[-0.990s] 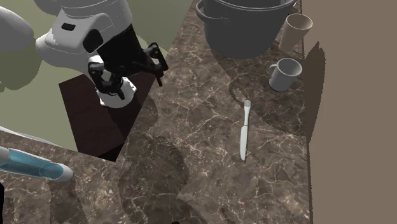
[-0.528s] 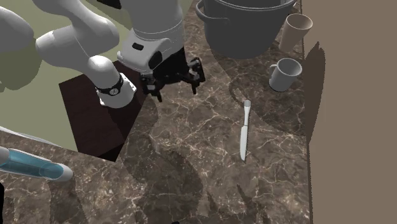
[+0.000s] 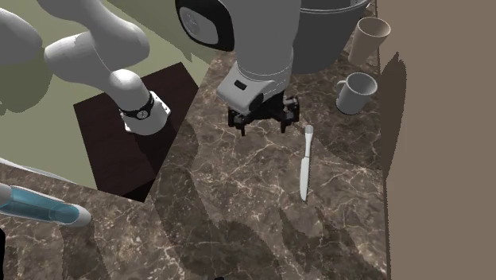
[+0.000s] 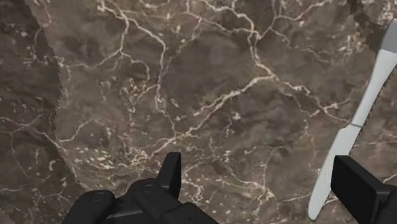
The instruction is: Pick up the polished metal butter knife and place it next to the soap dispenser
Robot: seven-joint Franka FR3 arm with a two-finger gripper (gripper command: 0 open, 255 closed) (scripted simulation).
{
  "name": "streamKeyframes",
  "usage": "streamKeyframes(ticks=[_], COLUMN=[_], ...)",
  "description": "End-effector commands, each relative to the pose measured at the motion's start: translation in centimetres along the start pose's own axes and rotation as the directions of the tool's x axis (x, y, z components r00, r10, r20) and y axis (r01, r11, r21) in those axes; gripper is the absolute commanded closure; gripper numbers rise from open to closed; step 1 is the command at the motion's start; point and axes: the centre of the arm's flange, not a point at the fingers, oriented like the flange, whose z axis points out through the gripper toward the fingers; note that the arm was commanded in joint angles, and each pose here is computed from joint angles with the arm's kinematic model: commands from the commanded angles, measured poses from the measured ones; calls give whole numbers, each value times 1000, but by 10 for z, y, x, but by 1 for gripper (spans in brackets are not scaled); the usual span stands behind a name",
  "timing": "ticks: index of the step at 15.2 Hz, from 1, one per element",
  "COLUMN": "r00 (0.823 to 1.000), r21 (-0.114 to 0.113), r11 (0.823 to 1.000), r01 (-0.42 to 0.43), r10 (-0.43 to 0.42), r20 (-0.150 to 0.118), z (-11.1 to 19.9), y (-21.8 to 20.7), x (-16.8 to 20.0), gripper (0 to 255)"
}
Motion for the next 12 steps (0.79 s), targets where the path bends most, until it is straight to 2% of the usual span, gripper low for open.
streamKeyframes(ticks=[1, 5, 10, 12], r00=[999, 990, 968, 966], r21=[-1, -8, -18, -18], r11=[999, 990, 968, 967], r01=[-50, -140, -250, -255], r10=[50, 140, 250, 256], r20=[7, 19, 32, 33], z=[15, 43, 80, 87], y=[-22, -66, -119, -122], x=[5, 15, 33, 34], gripper=[0, 0, 0, 0])
